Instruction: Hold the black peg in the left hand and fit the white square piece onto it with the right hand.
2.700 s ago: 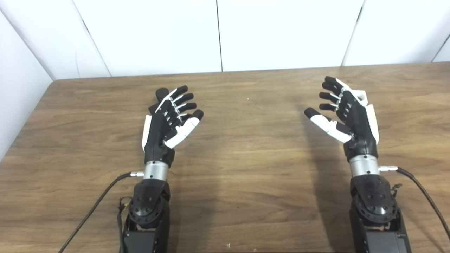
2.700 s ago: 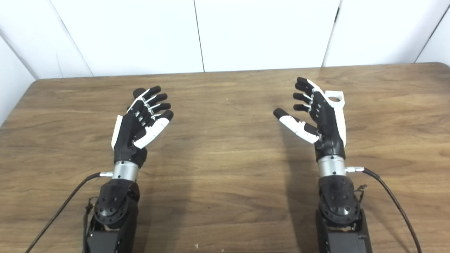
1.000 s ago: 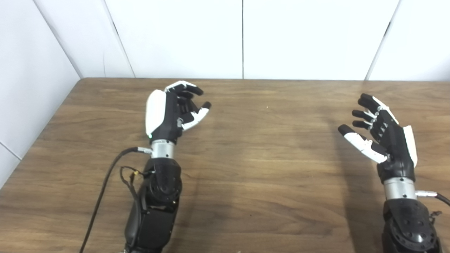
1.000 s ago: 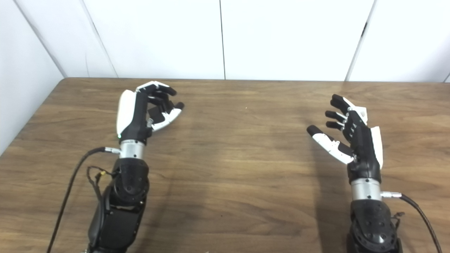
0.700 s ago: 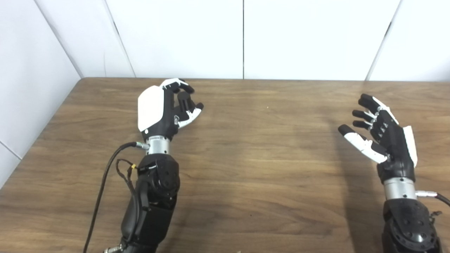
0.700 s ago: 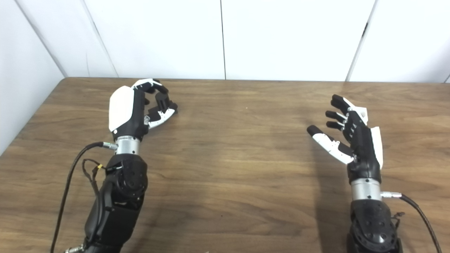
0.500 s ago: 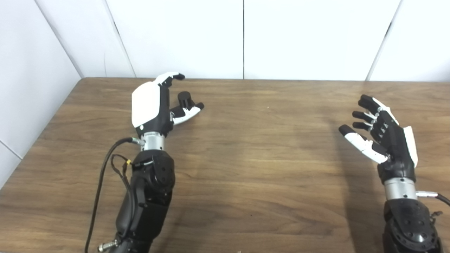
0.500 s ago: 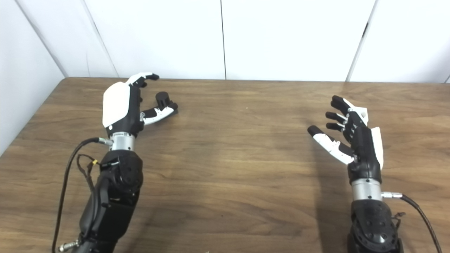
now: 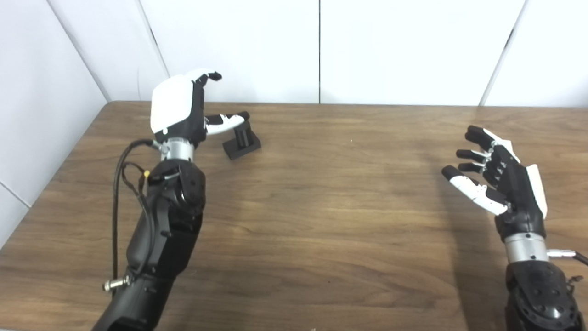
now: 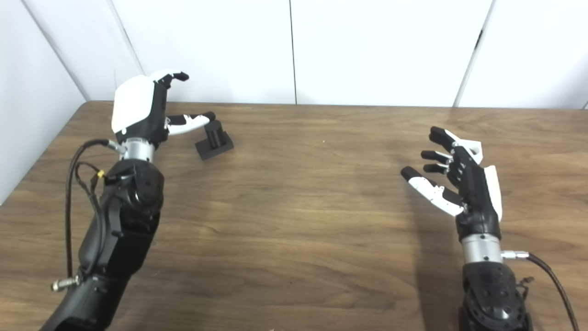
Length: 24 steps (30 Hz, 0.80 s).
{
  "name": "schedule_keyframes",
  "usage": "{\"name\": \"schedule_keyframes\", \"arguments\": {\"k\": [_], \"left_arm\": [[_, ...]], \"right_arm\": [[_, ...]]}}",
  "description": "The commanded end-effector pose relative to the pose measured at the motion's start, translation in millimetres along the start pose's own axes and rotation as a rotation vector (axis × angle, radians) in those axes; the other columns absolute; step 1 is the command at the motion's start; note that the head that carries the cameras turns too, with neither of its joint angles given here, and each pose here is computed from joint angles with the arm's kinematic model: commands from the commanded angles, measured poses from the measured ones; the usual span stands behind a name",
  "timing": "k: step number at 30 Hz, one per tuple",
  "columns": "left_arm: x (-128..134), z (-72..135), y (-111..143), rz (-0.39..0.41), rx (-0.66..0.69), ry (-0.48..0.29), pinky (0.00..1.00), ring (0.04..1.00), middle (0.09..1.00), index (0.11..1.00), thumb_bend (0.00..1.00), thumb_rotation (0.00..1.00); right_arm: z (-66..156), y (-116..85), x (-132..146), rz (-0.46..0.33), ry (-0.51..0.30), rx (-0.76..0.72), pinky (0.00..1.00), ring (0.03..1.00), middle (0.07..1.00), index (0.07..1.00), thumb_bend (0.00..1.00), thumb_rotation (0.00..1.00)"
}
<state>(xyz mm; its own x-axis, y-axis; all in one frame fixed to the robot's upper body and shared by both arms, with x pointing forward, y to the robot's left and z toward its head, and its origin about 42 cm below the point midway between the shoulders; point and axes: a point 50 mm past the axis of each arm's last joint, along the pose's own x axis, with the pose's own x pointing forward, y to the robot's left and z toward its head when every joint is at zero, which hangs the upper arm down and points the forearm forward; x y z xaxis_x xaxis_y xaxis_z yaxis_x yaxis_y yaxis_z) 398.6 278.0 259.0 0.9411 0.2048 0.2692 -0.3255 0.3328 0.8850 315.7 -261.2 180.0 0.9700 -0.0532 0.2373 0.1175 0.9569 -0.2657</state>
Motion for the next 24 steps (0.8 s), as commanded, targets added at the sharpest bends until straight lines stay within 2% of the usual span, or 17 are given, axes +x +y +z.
{"name": "schedule_keyframes", "arguments": {"k": [1, 8, 11, 15, 17, 19, 24], "left_arm": [[18.5, 1.9, 21.8, 0.065, 0.061, -0.014, 0.67, 0.815, 0.864, 0.721, 0.86, 0.39], [36.0, -0.6, 21.3, 0.017, 0.175, -0.010, 0.87, 0.888, 0.900, 0.682, 0.87, 0.41], [40.4, -1.9, 19.3, 0.005, 0.203, -0.011, 0.98, 0.906, 0.906, 0.674, 0.89, 0.44], [43.7, -5.3, 15.0, -0.029, 0.229, -0.017, 1.00, 0.933, 0.918, 0.654, 0.91, 0.45], [43.4, -5.9, 13.4, -0.061, 0.251, -0.023, 1.00, 0.945, 0.928, 0.648, 0.93, 0.50], [42.3, -5.0, 11.5, -0.107, 0.283, -0.027, 1.00, 0.987, 0.966, 0.677, 0.99, 0.58], [41.5, -5.2, 1.8, -0.199, 0.318, -0.030, 1.00, 1.000, 0.999, 0.698, 1.00, 0.57]], "right_arm": [[22.1, -2.1, 10.5, -0.006, -0.090, -0.001, 0.62, 0.717, 0.834, 0.820, 0.64, 0.35], [22.9, -2.3, 11.2, -0.016, -0.102, -0.004, 0.61, 0.716, 0.832, 0.815, 0.65, 0.35], [23.8, -1.8, 10.8, -0.016, -0.101, 0.006, 0.61, 0.720, 0.836, 0.818, 0.64, 0.33], [23.7, -1.2, 10.5, -0.020, -0.101, 0.006, 0.61, 0.716, 0.833, 0.818, 0.63, 0.31], [23.6, -0.9, 10.4, -0.020, -0.102, 0.011, 0.61, 0.720, 0.833, 0.816, 0.64, 0.32], [23.3, -0.4, 10.2, -0.019, -0.098, 0.025, 0.61, 0.731, 0.839, 0.818, 0.66, 0.30], [24.3, 2.4, 8.1, -0.015, -0.091, 0.034, 0.62, 0.747, 0.852, 0.829, 0.67, 0.27]]}}
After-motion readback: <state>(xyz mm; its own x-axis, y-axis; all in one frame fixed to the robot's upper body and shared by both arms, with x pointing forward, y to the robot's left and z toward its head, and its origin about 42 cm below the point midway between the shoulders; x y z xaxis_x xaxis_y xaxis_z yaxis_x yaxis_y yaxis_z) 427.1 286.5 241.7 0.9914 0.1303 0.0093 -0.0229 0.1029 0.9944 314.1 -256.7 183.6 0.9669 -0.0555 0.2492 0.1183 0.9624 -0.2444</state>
